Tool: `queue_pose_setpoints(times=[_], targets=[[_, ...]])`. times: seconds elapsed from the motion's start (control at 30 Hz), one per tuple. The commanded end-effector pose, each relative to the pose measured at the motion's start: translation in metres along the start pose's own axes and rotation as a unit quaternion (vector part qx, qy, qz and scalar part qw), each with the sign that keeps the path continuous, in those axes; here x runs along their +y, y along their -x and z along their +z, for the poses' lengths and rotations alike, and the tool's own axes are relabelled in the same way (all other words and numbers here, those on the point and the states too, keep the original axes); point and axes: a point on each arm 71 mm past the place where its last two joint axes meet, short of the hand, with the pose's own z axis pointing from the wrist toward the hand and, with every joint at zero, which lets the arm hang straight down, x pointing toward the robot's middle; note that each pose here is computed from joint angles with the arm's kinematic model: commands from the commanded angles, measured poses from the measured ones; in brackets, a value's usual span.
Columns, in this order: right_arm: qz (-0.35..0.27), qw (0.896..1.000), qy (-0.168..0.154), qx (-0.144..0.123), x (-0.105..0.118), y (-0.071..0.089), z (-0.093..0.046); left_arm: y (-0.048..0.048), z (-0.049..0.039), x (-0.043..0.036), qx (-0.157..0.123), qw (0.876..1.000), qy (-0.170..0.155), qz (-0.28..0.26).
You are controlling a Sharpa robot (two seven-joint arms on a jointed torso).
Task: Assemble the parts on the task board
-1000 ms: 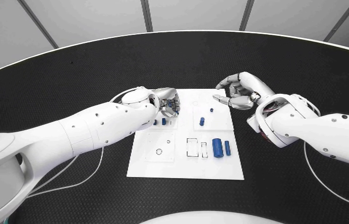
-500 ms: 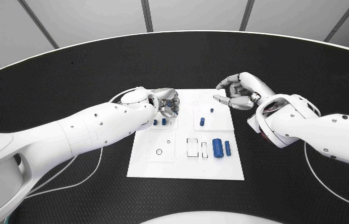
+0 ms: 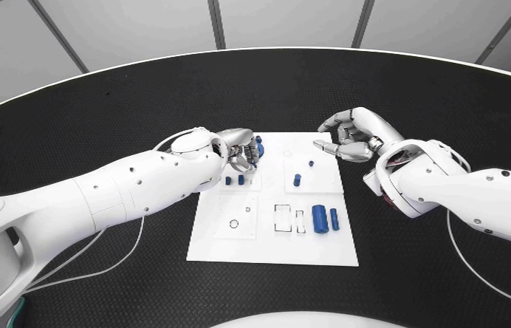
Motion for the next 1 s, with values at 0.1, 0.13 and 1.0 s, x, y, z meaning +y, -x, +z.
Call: queue_pose_setpoints(times=[0.1, 0.13, 1.0], targets=[[0.0, 1.0, 0.0, 0.0, -0.001, 0.0, 0.001, 0.0072, -0.0028, 0.0034, -0.006, 1.0, 0.004, -0.003], [-0.001, 1.0, 0.0, -0.001, -0.001, 0.0, 0.001, 0.0094, -0.0034, 0.0046, -0.007, 1.0, 0.006, -0.004], [-0.002, 1.0, -0.002, -0.002, -0.003, 0.0, 0.002, 0.0429, -0.0213, 0.0365, -0.016, 0.999, 0.044, -0.017]])
